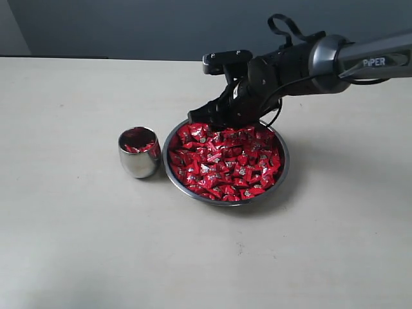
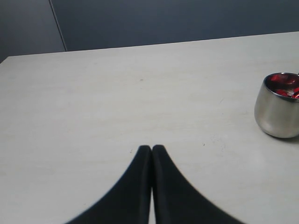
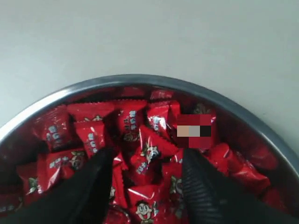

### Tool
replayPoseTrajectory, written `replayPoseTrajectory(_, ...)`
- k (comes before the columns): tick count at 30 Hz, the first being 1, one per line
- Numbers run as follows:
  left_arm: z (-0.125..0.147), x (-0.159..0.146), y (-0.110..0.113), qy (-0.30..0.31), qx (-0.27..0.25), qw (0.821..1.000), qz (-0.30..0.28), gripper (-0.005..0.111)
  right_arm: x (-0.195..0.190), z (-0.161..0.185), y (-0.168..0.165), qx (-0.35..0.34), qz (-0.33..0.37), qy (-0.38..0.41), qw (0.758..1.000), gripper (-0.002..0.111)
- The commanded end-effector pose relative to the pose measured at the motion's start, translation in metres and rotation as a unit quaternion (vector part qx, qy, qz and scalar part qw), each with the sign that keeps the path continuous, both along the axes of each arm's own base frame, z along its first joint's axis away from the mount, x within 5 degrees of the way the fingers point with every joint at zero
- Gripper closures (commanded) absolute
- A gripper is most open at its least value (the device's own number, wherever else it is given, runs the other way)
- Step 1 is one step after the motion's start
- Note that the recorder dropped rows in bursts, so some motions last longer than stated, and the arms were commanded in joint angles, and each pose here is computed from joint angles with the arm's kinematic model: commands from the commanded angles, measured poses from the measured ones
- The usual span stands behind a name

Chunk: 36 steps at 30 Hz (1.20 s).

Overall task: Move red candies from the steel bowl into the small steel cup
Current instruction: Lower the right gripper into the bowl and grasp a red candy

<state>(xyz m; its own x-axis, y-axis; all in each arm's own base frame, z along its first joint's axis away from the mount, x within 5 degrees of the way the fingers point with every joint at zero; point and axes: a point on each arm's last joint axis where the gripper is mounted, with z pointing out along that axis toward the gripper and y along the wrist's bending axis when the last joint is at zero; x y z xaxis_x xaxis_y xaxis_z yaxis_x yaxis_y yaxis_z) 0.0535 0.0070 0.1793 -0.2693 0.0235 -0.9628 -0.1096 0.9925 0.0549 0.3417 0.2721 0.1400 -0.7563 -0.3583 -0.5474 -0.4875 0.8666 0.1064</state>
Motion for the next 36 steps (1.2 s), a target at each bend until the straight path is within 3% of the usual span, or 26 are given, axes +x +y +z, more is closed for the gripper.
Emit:
replayPoseTrajectory(1, 0.004, 0.0, 0.0, -0.009, 0.001, 1.0, -0.004, 0.106, 0.006, -0.023, 0.005, 0.011, -0.005, -0.003, 1.0, 0.062)
replayPoseTrajectory(4, 0.004, 0.0, 0.0, -0.009, 0.001, 1.0, -0.004, 0.106, 0.012, -0.037, 0.01, 0.006, -0.009, 0.009, 1.0, 0.065)
replayPoseTrajectory(6, 0.004, 0.0, 0.0, -0.009, 0.001, 1.0, -0.004, 0.106, 0.014, -0.039, 0.011, -0.001, -0.009, 0.019, 1.0, 0.089)
replayPoseTrajectory(7, 0.004, 0.0, 0.0, -0.009, 0.001, 1.0, -0.004, 0.106, 0.015, -0.037, 0.012, -0.001, -0.009, 0.018, 1.0, 0.108)
replayPoseTrajectory(24, 0.004, 0.0, 0.0, -0.009, 0.001, 1.0, -0.004, 0.106, 0.006, 0.029, 0.004, 0.003, 0.0, -0.004, 1.0, 0.106)
replayPoseTrajectory(36, 0.004, 0.0, 0.0, -0.009, 0.001, 1.0, -0.004, 0.106, -0.005, -0.017, 0.012, -0.057, 0.026, 0.06, 0.996, 0.105)
